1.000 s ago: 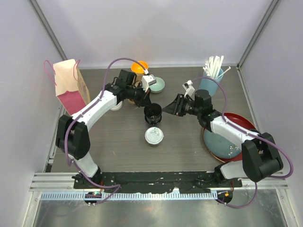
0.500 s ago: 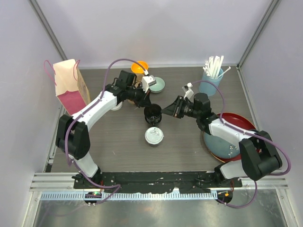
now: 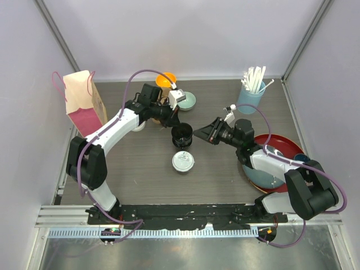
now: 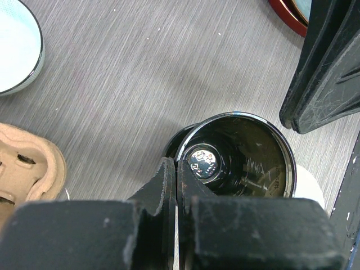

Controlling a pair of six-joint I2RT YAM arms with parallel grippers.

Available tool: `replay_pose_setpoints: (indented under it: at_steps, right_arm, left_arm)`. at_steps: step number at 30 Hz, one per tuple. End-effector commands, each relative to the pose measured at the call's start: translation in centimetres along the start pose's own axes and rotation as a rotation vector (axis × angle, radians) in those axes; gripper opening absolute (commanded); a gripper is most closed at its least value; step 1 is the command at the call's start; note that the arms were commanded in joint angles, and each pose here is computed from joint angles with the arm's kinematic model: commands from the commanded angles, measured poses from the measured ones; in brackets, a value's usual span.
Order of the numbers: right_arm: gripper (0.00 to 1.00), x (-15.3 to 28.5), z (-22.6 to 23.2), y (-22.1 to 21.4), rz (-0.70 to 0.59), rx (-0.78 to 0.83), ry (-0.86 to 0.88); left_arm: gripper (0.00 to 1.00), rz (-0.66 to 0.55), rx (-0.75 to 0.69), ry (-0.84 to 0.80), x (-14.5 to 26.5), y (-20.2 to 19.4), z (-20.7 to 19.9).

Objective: Pack the takeout coffee

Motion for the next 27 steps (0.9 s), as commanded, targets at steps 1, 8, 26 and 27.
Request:
replay_pose_setpoints:
  at_steps: [1, 8, 26, 27]
  right_arm:
    - [0.22, -0.1, 1.2, 0.8, -0.054, 0.022, 0.044]
    - [0.2, 0.0, 0.5, 0.4, -0.054, 0.012, 0.018]
    - [0.2, -1.4, 0.0, -0.1, 0.002, 0.013, 0.016]
    - [0.2, -1.5, 0.0, 0.0, 0.001, 0.013, 0.016]
  left_arm:
    - [0.0, -0.074, -0.042, -0.009, 1.3, 1.7, -0.8]
    - [0.0, -0.077, -0.047, -0.01, 1.5, 1.6, -0.9]
    - [0.0, -0.079, -0.05, -0.019, 1.5, 1.6, -1.1]
    - [0.0, -0.076, -0.047, -0.018, 1.5, 1.5, -1.1]
Point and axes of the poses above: each gripper's point midway between its finger pads, its own x axis back along the fingers, its own z axis along the line the jaws close on, y = z × x, the point moved 8 cm from there along x, back along the fingers, and after that the axes turned 5 degrees about x, right-handed, at the moved point
